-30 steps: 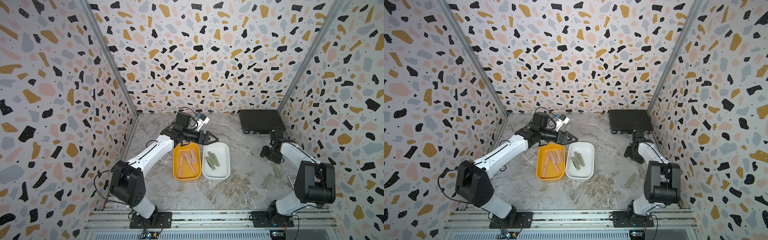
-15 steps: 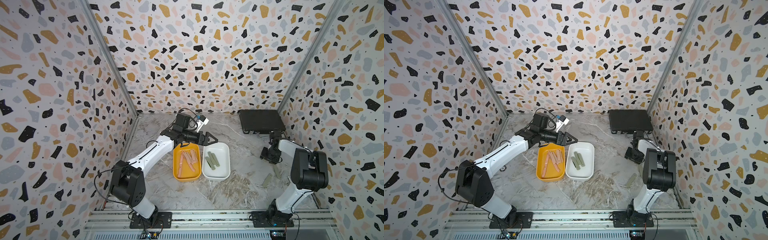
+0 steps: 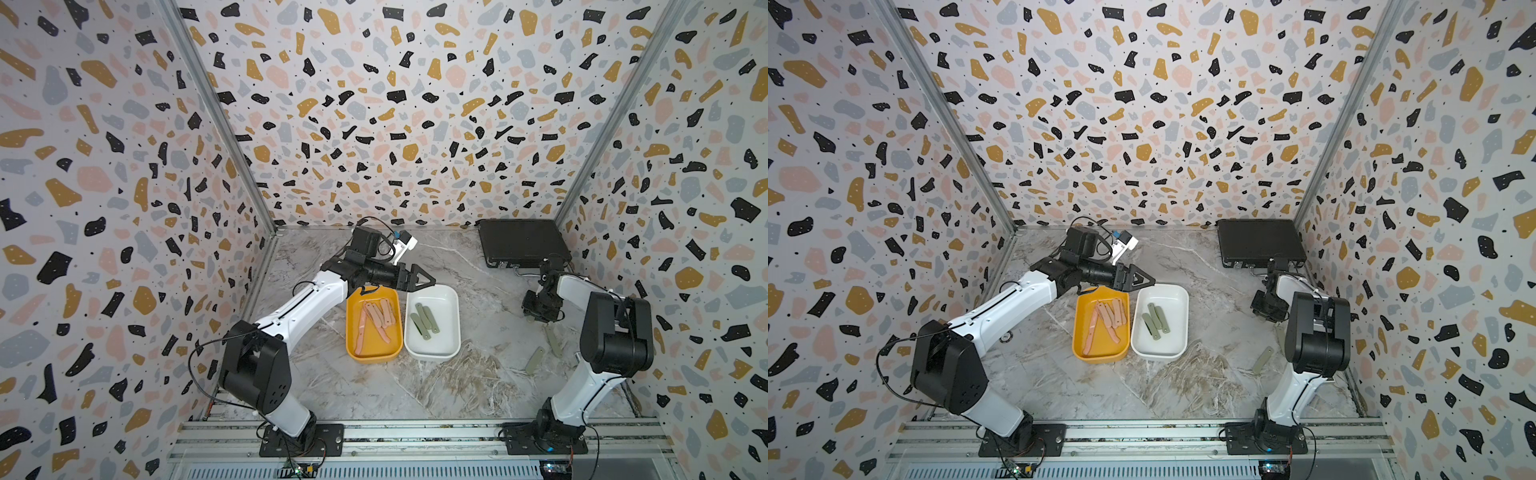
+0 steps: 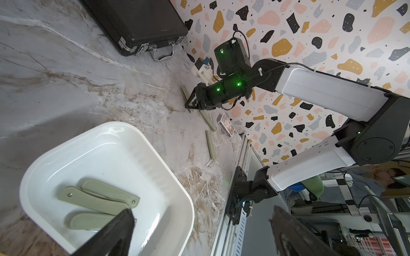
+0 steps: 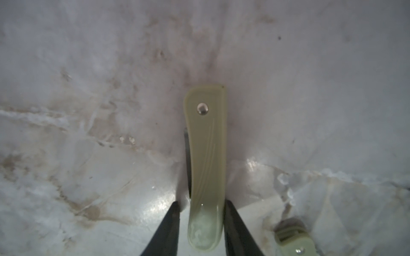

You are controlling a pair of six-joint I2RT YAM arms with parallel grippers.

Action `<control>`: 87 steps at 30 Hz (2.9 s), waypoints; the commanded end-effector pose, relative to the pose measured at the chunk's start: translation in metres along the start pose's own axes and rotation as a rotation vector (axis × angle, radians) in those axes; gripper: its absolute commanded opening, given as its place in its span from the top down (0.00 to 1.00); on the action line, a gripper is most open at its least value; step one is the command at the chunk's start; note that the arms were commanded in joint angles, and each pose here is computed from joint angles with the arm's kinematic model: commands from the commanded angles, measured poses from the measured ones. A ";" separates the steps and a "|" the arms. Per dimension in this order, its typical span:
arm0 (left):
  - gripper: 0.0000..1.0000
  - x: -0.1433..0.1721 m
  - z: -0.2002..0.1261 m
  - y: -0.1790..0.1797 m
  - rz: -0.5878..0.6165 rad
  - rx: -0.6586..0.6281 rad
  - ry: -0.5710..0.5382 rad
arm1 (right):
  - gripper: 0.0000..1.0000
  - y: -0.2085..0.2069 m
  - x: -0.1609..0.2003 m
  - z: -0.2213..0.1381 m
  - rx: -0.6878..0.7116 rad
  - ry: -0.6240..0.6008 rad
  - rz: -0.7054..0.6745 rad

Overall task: Place the fruit knives into the storage box by color
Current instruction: Pick up the fruit knife from the center of the board.

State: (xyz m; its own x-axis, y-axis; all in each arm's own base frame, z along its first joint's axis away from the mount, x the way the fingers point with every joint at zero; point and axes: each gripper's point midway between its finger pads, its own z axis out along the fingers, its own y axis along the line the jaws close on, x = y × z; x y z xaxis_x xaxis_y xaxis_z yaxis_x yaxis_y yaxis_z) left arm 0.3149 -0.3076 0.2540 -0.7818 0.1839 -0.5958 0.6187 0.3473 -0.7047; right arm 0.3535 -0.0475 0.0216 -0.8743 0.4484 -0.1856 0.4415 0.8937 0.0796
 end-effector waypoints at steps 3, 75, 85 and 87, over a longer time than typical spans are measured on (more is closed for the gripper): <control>0.03 -0.007 -0.010 -0.006 0.038 0.003 -0.036 | 0.73 0.006 0.010 0.001 -0.043 0.043 -0.004; 0.03 -0.003 -0.011 0.028 -0.023 -0.053 -0.047 | 0.77 0.103 0.073 -0.031 -0.057 0.122 -0.396; 0.03 -0.014 -0.030 0.026 -0.025 -0.050 -0.081 | 0.78 0.125 0.069 -0.071 -0.103 0.065 -0.436; 0.03 -0.016 -0.034 0.025 -0.026 -0.049 -0.087 | 0.78 0.131 0.070 -0.080 -0.111 0.054 -0.451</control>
State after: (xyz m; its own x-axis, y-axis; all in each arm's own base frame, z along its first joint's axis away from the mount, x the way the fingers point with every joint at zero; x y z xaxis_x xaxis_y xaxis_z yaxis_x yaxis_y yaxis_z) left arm 0.3414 -0.2722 0.2231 -0.8365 0.1046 -0.5380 0.5242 0.4392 -0.7296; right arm 0.3389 0.0958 0.0729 -0.9873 0.0262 -0.1566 0.0102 0.9948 0.1018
